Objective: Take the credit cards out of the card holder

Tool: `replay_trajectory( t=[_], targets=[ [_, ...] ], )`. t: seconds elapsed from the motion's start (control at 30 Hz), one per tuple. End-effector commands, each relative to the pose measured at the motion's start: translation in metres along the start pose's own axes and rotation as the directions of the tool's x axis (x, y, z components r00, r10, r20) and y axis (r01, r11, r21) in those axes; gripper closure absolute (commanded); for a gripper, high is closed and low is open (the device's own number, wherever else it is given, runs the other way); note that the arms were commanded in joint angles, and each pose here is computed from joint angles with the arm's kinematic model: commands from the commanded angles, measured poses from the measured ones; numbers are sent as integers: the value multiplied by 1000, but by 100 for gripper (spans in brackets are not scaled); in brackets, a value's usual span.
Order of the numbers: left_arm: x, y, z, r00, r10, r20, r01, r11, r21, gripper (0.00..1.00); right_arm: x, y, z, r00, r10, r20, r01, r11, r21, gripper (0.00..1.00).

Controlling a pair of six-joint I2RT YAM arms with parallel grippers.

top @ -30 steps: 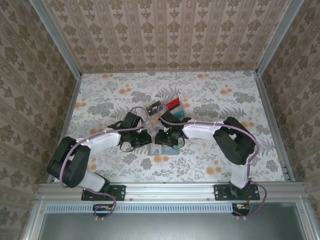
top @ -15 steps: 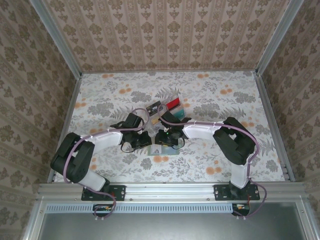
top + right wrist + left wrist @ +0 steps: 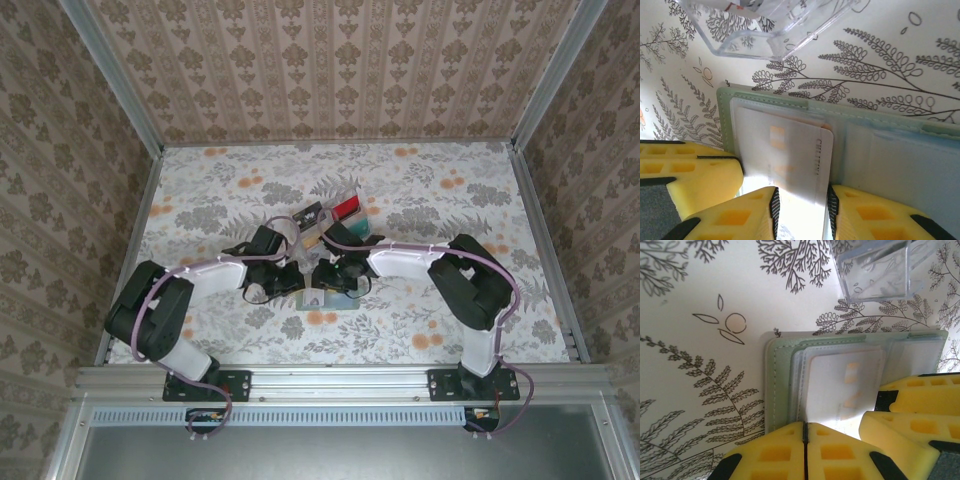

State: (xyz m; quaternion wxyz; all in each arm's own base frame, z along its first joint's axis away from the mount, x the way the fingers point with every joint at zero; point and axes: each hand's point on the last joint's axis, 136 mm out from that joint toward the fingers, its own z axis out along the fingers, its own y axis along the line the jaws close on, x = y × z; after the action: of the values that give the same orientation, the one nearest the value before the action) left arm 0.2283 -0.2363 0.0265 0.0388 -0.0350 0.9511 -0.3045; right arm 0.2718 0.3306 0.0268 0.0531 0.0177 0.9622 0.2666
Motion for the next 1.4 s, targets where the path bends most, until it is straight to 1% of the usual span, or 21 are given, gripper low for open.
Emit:
replay_trajectory(
  t=[0.0,0.07,0.17,0.23,0.43,0.77,1.0,1.13,1.3,1.37],
  targets=[
    [10,15,6,999,-24,-25,23,999,-46,92,-2,7,-17,998,-57,8,57,995,-76,66],
    [14,27,7,999,-36,-26,33,996,-83,93,-5,7,-26,997,-71,20,72,991,-116,66],
    [18,31,10,998,-58,-29,56,996,-63,93,-3,7,-29,998,-67,18,69,985,-159,68],
    [18,33,10,998,-63,-29,61,996,-66,93,0,3,-24,999,-54,-4,53,986,-156,72],
    [19,35,10,998,-62,-33,59,995,-76,94,4,-5,-8,999,1,-38,-6,989,-147,79],
    [21,38,11,998,-58,-37,54,995,-85,94,5,-15,-4,999,18,-35,-22,993,-116,79],
    [22,38,13,997,-57,-44,53,996,-77,94,5,-6,-1,999,17,-38,-24,985,-172,81],
    [23,37,14,997,-51,-50,48,996,-73,96,4,1,-3,1000,7,-29,-14,975,-220,81],
    [23,37,13,998,-47,-48,43,996,-75,96,2,0,-6,1000,10,-6,-11,975,-224,86],
    [23,37,13,998,-35,-51,31,997,-77,95,0,-1,-9,1000,10,17,-7,976,-216,88]
  ],
)
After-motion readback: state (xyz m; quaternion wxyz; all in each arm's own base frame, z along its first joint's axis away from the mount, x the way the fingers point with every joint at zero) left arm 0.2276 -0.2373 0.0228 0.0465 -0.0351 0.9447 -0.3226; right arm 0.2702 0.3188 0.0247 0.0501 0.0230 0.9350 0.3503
